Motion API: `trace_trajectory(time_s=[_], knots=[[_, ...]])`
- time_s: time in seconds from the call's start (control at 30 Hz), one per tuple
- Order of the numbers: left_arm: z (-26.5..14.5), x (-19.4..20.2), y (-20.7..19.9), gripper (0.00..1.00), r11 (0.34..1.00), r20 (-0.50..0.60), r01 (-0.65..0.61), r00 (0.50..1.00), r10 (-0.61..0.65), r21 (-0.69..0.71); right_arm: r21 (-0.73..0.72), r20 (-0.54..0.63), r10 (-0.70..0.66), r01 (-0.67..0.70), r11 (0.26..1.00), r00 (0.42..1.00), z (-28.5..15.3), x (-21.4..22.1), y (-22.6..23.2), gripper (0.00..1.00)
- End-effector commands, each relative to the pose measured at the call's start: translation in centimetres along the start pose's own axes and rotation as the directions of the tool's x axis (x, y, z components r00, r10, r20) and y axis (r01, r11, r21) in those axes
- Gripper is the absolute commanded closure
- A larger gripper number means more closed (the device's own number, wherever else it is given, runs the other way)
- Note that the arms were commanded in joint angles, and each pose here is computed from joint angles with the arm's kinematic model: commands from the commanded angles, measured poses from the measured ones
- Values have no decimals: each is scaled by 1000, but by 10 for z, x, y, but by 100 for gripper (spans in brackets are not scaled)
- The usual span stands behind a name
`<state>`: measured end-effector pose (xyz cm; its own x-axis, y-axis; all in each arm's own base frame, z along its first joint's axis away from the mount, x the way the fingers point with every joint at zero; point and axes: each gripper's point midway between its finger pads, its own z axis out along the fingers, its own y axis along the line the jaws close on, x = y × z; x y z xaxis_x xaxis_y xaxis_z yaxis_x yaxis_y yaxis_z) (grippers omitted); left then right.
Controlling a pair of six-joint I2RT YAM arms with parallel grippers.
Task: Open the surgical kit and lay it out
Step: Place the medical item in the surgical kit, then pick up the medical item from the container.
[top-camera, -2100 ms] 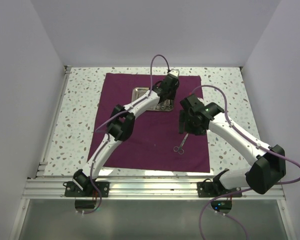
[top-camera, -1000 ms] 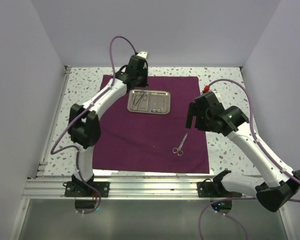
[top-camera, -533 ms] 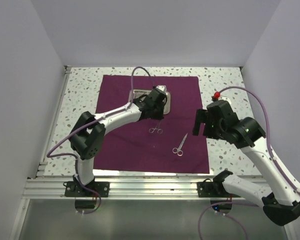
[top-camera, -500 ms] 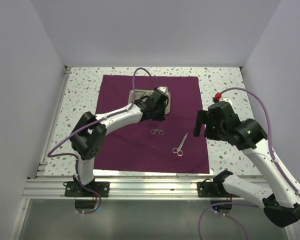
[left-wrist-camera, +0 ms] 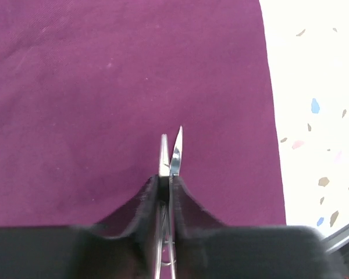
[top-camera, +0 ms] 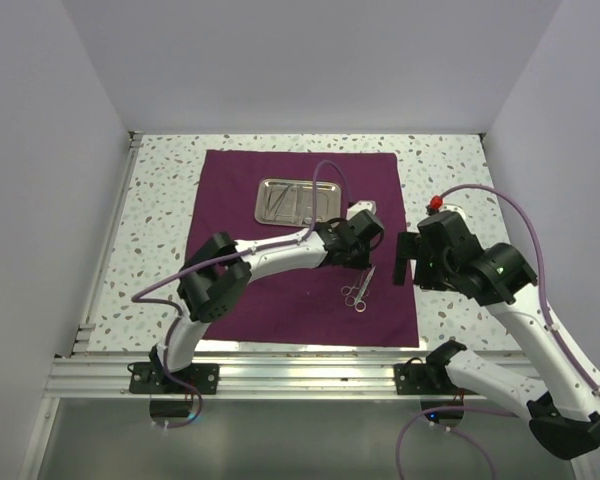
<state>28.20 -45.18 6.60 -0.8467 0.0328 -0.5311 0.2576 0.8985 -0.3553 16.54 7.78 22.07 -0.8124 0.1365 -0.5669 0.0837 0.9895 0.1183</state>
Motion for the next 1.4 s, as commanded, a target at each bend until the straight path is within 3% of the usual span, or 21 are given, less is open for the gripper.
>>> trace_trajectory(time_s=[0.0, 0.17, 0.23, 0.33, 0.47, 0.57, 0.8, 1.03, 1.37], knots=[[0, -15, -8, 78, 999, 22, 53, 998, -53, 7, 43, -9, -27, 27, 999, 1000, 3, 0, -7, 1], [-18, -33, -13, 49, 1000, 41, 2, 999, -2, 3, 73, -11, -16, 17, 997, 1000, 8, 0, -9, 2], [-30, -54, -15, 43, 1000, 72, -20, 997, 19, 16, 87, -18, -11, 13, 996, 1000, 12, 0, -10, 2], [-45, -94, 5, 42, 999, 144, -36, 989, 39, -22, 95, -22, 6, -4, 995, 1000, 17, -1, -7, 2], [-49, -153, 63, 43, 994, 228, -16, 973, 41, -111, 110, -22, 34, -32, 993, 999, 22, -4, -4, 2], [-38, -195, 126, 45, 980, 256, 17, 966, 35, -197, 125, -26, 42, -39, 991, 999, 28, -8, -1, 2], [10, -240, 178, 46, 972, 268, -32, 959, 96, -234, 143, -27, 60, -56, 988, 998, 40, -20, 10, 1], [32, -250, 203, 46, 965, 257, -40, 960, 110, -260, 158, -45, 66, -58, 986, 997, 50, -26, 19, 2], [43, -220, 224, 50, 955, 203, -42, 974, 105, -293, 163, -62, 60, -49, 985, 996, 61, -31, 28, 2]])
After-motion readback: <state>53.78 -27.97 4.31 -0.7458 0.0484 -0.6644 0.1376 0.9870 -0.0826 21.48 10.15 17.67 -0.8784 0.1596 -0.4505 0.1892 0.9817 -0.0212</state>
